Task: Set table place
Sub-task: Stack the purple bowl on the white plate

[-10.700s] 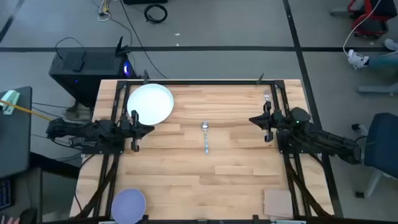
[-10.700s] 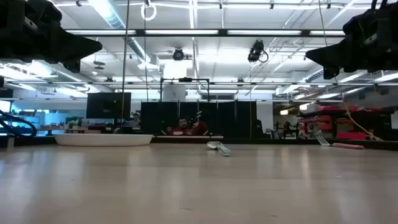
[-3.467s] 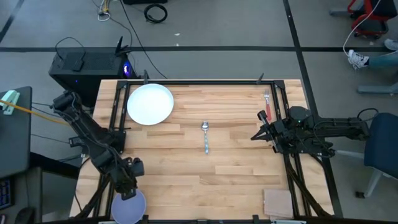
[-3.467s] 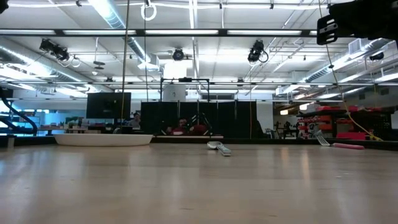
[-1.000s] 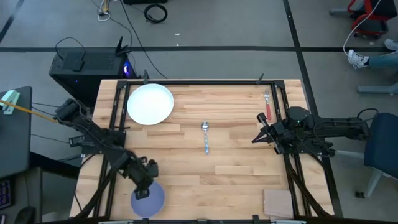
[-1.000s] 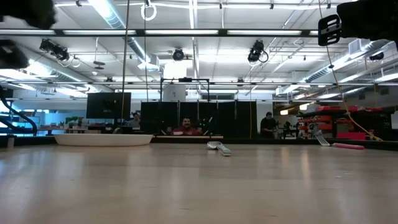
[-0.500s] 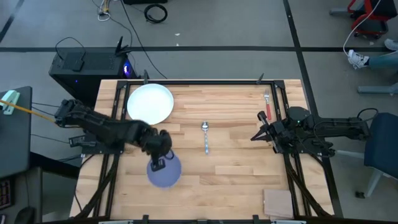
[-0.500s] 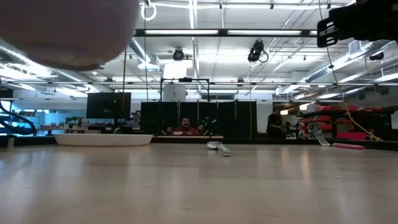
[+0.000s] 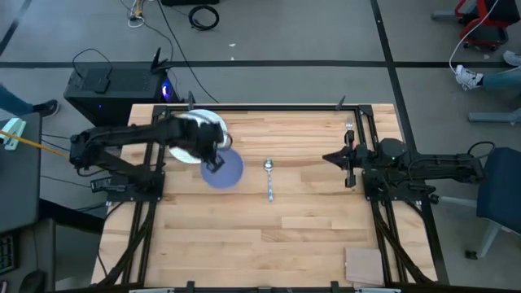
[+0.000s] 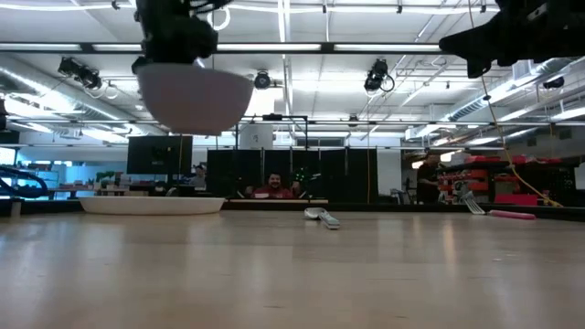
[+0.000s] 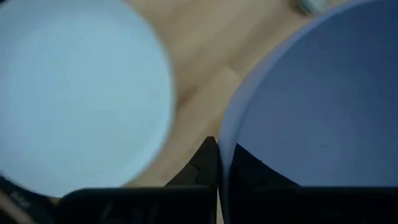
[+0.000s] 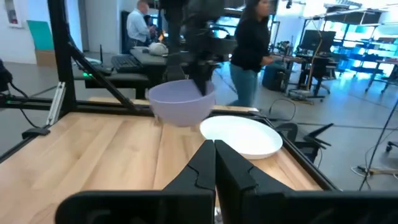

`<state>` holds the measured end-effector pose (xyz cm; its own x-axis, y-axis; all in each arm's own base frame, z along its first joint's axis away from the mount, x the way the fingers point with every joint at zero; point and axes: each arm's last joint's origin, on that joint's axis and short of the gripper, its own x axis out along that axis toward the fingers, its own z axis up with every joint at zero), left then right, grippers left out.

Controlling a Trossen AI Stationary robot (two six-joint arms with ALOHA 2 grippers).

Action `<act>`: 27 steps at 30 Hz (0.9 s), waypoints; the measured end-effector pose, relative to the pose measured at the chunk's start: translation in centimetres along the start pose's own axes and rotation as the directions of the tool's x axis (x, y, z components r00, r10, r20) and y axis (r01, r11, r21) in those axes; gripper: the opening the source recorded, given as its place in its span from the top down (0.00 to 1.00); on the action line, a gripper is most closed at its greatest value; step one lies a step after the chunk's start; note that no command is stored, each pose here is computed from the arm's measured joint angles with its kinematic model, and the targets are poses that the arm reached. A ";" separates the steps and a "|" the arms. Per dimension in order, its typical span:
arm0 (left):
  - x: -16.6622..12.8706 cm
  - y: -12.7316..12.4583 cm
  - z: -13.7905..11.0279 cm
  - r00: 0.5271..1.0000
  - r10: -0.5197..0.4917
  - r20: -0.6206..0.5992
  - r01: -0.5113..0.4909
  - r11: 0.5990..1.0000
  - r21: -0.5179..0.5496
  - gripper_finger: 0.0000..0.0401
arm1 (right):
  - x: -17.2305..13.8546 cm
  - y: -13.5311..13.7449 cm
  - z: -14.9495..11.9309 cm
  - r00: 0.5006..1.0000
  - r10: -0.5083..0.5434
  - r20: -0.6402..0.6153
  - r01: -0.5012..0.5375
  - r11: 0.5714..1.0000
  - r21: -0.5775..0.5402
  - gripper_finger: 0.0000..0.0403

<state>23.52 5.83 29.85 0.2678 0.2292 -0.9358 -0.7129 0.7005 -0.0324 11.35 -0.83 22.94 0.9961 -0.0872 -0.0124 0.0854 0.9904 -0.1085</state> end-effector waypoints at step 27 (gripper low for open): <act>1.8 16.7 2.7 0.975 0.216 -0.052 -0.212 0.837 -0.505 0.97 | 0.1 0.0 0.0 1.000 -0.008 -0.005 0.008 0.999 0.038 0.98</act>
<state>13.82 19.75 28.58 0.0734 0.3401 -0.9375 -0.9805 0.1964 -0.0055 11.43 -0.87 22.90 0.9953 -0.0952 -0.0169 0.0938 0.9931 -0.0704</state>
